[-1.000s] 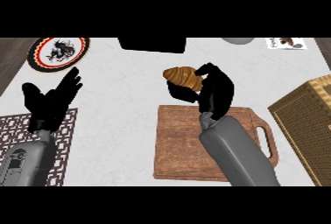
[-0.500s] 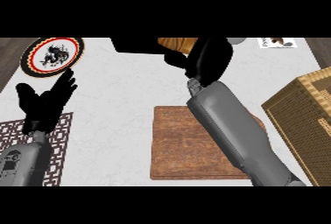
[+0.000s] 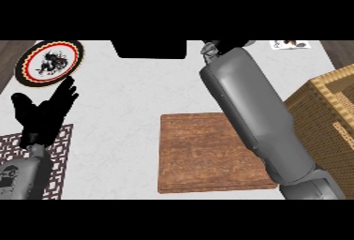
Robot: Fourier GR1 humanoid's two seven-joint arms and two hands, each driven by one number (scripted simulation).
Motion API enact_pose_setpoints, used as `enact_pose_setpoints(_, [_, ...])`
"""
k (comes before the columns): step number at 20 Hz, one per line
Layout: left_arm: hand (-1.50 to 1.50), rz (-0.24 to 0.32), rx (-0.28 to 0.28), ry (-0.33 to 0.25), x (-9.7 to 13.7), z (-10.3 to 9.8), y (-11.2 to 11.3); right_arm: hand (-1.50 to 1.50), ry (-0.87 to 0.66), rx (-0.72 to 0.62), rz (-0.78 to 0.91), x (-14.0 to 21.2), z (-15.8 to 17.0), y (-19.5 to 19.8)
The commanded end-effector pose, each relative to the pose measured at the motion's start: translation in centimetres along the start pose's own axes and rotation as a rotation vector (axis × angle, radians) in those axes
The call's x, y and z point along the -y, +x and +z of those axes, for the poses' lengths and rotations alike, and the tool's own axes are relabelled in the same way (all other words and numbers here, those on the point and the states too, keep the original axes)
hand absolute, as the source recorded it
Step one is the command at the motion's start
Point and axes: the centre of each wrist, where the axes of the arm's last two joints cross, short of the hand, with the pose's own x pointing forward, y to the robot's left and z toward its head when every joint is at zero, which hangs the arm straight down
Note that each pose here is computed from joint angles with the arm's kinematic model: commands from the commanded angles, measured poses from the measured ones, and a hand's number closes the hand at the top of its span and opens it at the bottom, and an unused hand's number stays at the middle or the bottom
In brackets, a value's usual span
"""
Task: Pick the croissant from the cutting board and place it in the basket
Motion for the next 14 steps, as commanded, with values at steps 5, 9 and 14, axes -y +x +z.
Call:
enact_pose_setpoints(5, [0.0, 0.007, -0.006, 0.026, -0.7, 0.0, 0.4, 1.5, -0.138, -0.243, 0.056, 1.8, -5.9, -0.1])
enact_pose_setpoints(9, [0.0, 0.011, -0.009, 0.023, -1.5, 0.6, -0.2, 1.5, -0.17, -0.292, 0.178, 2.6, -9.3, -1.8])
enact_pose_setpoints(14, [0.0, 0.006, -0.007, 0.023, -0.8, 0.6, -0.7, 1.5, -0.247, -0.341, 0.205, 3.0, -10.6, -3.2])
